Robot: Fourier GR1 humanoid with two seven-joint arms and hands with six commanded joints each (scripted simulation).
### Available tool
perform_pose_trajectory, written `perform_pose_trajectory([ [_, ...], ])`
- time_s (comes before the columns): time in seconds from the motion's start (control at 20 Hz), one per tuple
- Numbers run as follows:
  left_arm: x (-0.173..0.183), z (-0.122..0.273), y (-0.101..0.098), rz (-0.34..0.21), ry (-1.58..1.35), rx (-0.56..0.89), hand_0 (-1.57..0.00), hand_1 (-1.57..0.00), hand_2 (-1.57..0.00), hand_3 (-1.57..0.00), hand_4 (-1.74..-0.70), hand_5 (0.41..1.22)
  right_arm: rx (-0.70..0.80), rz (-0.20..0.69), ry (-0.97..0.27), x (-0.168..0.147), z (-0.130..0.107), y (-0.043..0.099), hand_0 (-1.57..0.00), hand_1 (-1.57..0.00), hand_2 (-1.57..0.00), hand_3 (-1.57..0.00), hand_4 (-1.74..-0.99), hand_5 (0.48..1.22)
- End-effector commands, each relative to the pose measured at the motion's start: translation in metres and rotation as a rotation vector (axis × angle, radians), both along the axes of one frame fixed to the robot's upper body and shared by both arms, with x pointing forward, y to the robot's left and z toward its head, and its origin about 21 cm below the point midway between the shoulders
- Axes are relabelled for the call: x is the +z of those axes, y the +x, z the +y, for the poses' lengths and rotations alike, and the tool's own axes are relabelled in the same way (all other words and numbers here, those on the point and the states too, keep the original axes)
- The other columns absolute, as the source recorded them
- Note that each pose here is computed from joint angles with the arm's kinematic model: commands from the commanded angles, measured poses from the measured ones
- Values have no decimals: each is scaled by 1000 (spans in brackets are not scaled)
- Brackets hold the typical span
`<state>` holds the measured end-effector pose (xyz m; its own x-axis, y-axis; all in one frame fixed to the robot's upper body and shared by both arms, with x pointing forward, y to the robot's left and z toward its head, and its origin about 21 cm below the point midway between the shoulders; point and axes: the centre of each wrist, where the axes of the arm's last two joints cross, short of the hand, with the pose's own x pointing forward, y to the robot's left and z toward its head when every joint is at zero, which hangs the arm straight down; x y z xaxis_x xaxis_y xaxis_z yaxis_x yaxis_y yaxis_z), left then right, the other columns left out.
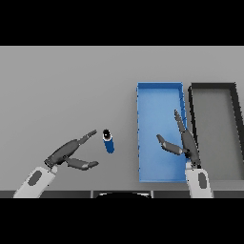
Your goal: Pick up the blue pipe and place it into the blue bin.
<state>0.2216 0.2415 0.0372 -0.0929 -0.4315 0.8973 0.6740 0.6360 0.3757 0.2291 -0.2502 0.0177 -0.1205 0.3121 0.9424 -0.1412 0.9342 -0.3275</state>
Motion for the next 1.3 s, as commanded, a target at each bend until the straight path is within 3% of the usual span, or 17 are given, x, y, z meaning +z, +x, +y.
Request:
perform_pose_trajectory([
  [0.0,-3,-5,2,9,4,2,1,1,1,1,-1107,463,0,2,5,3,2,4,1,1,1,1,-1212,570],
  [0.25,-20,-40,9,-24,-69,-20,1,1,1,1,-1145,486,2,16,21,2,7,3,1,1,1,1,-1209,556],
  [0.55,-44,-65,24,27,-122,16,1,1,1,1,-1137,495,3,4,25,0,0,2,1,1,1,1,-1200,549],
  [0.7,-56,-73,31,3,-103,26,1,1,1,1,-1104,497,-1,5,30,-2,0,1,1,1,1,1,-1200,547],
  [0.9,-61,-85,32,-2,-197,7,1,1,-87,-44,-1137,567,-1,3,15,2,0,-5,1,1,1,1,-1188,550],
  [1.05,-63,-95,34,58,-273,18,-39,-248,-417,-345,-1268,675,-1,-2,16,-1,0,-4,1,1,1,1,-1196,560],
  [1.1,-64,-96,34,74,-300,24,-179,-411,-578,-590,-1301,784,-12,15,7,-3,-2,-3,1,1,1,1,-1192,560],
  [1.15,-63,-100,36,76,-321,37,-418,-642,-777,-777,-1383,872,-8,5,9,-3,-3,-4,1,1,1,1,-1191,561],
  [1.25,-63,-104,31,51,-329,19,-833,-976,-1063,-1015,-1505,997,-9,1,12,0,-6,-5,1,1,1,1,-1184,562],
])
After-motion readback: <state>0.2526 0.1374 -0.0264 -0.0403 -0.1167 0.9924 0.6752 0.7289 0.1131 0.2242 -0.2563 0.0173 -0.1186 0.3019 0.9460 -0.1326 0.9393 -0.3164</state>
